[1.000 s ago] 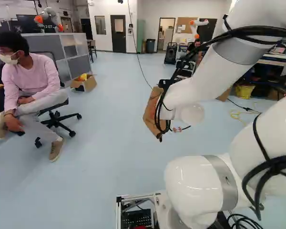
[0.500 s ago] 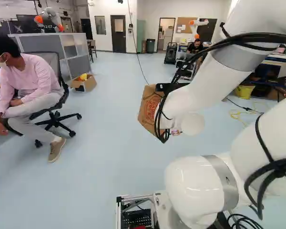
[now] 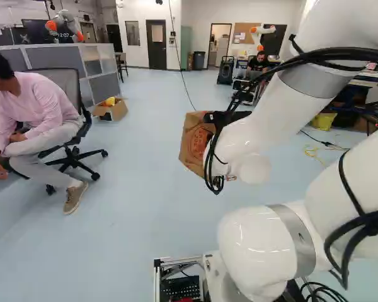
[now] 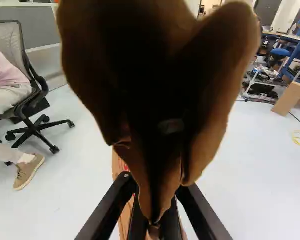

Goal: Pick up the grocery bag from the ground

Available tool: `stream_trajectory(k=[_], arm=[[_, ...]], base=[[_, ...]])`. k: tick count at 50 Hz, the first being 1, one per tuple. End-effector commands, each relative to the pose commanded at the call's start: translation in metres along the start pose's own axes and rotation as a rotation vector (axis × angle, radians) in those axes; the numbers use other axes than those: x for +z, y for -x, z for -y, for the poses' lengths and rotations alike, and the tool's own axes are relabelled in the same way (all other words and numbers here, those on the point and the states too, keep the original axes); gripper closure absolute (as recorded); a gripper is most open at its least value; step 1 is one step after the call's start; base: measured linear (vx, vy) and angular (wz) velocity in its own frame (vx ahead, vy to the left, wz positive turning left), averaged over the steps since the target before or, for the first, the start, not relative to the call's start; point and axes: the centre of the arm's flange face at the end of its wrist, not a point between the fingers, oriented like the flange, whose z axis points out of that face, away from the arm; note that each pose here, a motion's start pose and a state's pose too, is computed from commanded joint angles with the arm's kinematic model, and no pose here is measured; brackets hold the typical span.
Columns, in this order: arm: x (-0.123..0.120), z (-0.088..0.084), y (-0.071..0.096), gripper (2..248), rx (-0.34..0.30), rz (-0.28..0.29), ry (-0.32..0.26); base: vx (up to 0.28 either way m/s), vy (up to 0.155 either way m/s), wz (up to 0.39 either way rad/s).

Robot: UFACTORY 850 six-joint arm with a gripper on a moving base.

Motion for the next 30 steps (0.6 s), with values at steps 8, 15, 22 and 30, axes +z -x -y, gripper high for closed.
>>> stream_trajectory(k=[8, 15, 22, 30], arm=[[-0.0004, 0.0004, 0.0005, 229, -0.001, -0.003, -0.002], [-0.0004, 0.0004, 0.0005, 229, -0.001, -0.003, -0.002], [-0.0004, 0.0004, 0.0005, 229, -0.001, -0.003, -0.002], [-0.0004, 0.0004, 0.0005, 229, -0.001, -0.003, -0.002]], base=[[0.000, 0.000, 0.000], [0.000, 0.000, 0.000], [0.000, 0.000, 0.000], [0.000, 0.000, 0.000]])
